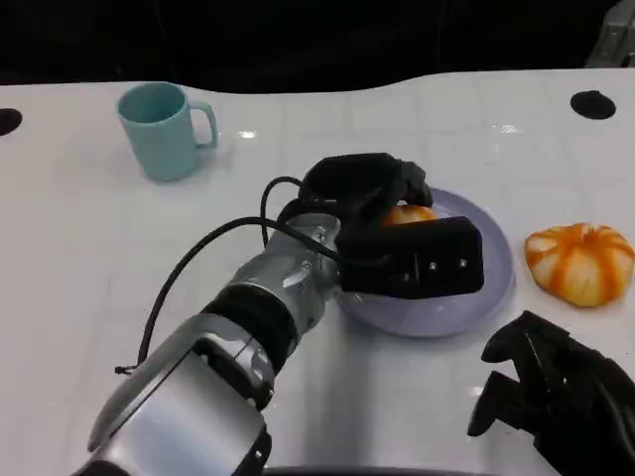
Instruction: Grasp the bread from the table and place it into the plate.
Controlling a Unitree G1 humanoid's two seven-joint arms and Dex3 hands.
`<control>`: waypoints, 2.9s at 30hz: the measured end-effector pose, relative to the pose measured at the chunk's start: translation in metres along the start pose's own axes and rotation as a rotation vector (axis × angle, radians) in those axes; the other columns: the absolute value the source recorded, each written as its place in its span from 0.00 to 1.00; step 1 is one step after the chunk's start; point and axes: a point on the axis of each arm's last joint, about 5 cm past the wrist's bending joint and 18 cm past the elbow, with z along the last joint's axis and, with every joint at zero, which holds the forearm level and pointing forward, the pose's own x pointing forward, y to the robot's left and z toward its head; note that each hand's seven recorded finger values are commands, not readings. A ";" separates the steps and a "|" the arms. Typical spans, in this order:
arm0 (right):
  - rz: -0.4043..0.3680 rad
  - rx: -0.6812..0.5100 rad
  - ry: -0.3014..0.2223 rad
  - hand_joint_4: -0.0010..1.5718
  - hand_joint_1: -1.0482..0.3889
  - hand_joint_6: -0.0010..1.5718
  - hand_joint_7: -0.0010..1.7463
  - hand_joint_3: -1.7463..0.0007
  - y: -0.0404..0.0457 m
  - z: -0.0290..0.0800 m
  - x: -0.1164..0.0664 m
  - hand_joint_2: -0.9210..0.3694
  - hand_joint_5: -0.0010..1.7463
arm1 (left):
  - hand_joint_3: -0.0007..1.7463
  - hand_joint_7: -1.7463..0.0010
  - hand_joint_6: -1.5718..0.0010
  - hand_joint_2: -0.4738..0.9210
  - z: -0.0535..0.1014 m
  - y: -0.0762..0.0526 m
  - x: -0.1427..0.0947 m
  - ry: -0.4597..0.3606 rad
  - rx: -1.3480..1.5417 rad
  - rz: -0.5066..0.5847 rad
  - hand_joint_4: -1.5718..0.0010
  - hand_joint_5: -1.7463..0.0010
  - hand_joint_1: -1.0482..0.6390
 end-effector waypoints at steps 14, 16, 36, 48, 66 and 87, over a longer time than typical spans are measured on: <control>0.006 -0.010 -0.004 0.41 0.44 0.32 0.90 0.76 -0.0012 0.000 -0.001 0.00 1.00 | 0.14 0.99 0.82 1.00 0.010 -0.003 0.002 0.025 -0.112 -0.099 0.90 0.72 0.35; 0.010 -0.011 -0.010 0.41 0.43 0.32 0.90 0.76 -0.0012 0.001 -0.001 0.00 1.00 | 0.15 1.00 0.89 1.00 0.009 -0.002 0.002 0.033 -0.147 -0.175 0.96 0.83 0.30; 0.012 -0.008 -0.008 0.42 0.44 0.34 0.91 0.76 -0.0028 0.000 0.001 0.00 1.00 | 0.24 0.99 0.96 1.00 -0.001 0.016 0.005 0.038 -0.218 -0.350 1.00 1.00 0.11; -0.005 -0.012 -0.005 0.41 0.45 0.34 0.91 0.76 -0.0019 0.001 0.002 0.00 1.00 | 0.23 0.96 0.89 1.00 -0.027 0.036 -0.002 -0.074 -0.558 -0.310 0.88 0.94 0.16; -0.005 -0.010 -0.003 0.41 0.45 0.33 0.92 0.74 0.0007 0.002 0.004 0.00 1.00 | 0.22 0.84 0.55 1.00 -0.077 0.041 -0.065 -0.202 -1.461 -0.209 0.70 0.33 0.27; 0.000 -0.022 -0.006 0.40 0.43 0.32 0.92 0.73 0.0018 0.002 0.002 0.00 1.00 | 0.28 0.14 0.66 1.00 -0.088 0.002 -0.165 -0.053 -1.921 0.013 0.58 0.00 0.28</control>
